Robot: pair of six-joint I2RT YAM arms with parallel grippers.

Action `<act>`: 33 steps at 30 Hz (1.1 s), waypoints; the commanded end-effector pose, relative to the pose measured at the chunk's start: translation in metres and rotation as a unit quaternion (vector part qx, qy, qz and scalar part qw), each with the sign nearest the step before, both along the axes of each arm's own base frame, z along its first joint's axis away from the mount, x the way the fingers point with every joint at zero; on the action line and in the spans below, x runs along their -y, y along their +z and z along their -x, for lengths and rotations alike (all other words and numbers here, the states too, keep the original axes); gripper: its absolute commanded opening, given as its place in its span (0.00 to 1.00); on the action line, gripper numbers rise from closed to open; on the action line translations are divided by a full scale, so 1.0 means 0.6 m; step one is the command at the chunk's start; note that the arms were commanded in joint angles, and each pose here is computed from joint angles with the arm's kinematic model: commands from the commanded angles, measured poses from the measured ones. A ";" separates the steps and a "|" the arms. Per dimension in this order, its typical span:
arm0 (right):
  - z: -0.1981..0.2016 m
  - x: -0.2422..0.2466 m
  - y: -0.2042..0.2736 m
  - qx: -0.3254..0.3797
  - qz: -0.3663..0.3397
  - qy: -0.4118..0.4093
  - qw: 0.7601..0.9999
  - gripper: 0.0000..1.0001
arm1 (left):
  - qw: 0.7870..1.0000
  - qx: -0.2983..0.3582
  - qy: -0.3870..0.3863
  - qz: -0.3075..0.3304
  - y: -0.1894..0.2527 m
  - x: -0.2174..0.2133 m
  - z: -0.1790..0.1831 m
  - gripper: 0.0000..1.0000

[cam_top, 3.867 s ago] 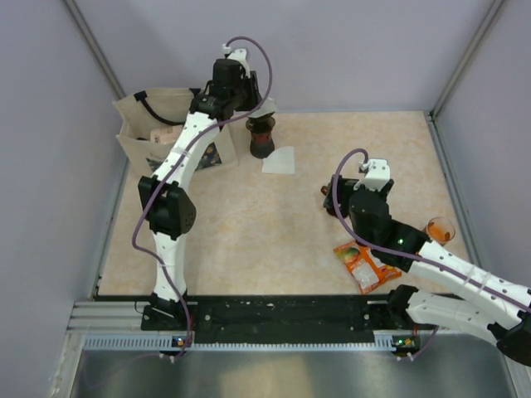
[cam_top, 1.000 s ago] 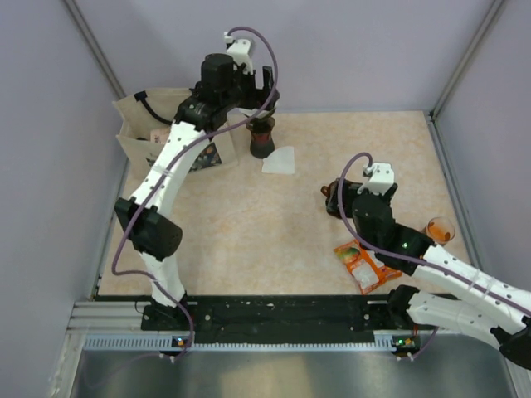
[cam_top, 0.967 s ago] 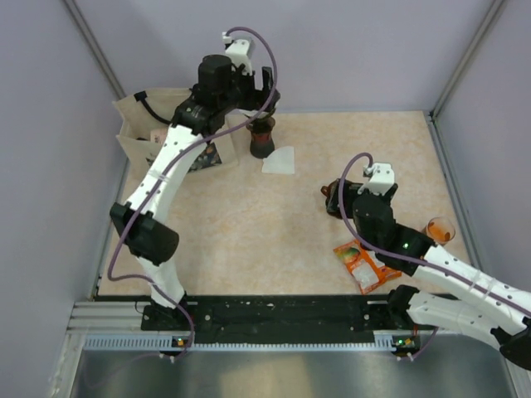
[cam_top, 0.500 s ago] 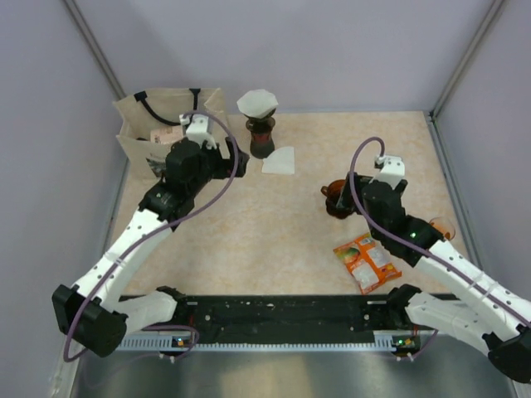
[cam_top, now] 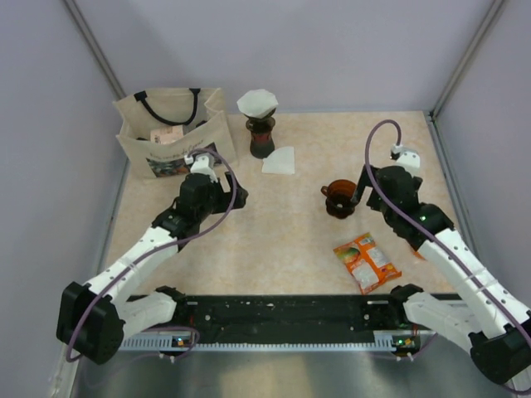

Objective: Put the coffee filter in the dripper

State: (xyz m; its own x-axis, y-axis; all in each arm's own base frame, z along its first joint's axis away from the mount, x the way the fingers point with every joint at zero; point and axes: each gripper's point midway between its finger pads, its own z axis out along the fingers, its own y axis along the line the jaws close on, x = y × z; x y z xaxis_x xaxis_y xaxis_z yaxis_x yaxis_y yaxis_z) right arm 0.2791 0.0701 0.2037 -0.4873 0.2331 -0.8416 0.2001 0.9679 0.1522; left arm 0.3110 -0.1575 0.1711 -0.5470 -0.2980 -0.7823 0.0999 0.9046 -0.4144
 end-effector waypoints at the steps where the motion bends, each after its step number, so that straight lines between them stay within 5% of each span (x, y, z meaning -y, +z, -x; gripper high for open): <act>1: 0.005 0.039 0.065 0.011 -0.003 -0.034 0.999 0.99 | 0.996 0.049 -0.029 0.068 0.041 0.042 -0.019 0.99; 9: 0.032 0.135 0.074 -0.009 -0.004 -0.125 0.992 0.98 | 0.993 0.049 -0.060 0.087 0.044 0.073 -0.035 0.99; 20: -0.053 -0.016 0.007 -0.060 -0.110 0.069 0.990 0.88 | 0.993 0.044 -0.068 0.084 0.026 0.078 -0.037 0.99; 26: -0.099 -0.118 0.012 -0.058 -0.022 0.114 0.992 0.88 | 0.994 0.041 -0.070 0.075 0.020 0.075 -0.036 0.99; 29: -0.116 -0.179 0.009 -0.064 0.116 0.298 0.945 0.88 | 0.994 0.044 -0.071 0.066 0.023 0.069 -0.030 0.99; 33: -0.154 -0.196 -0.017 -0.062 0.245 0.440 0.862 0.87 | 0.995 0.050 -0.065 0.062 0.033 0.057 -0.019 0.99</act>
State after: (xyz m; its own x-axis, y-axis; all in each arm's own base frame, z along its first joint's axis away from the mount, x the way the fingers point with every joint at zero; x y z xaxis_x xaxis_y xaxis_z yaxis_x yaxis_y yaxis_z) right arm 0.3426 0.1774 0.1823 -0.6558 -0.2722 -0.7042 -0.3576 0.9334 -0.0278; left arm 0.3255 -0.1960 0.1687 -0.5642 -0.3235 -0.7596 0.2204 0.8276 -0.5162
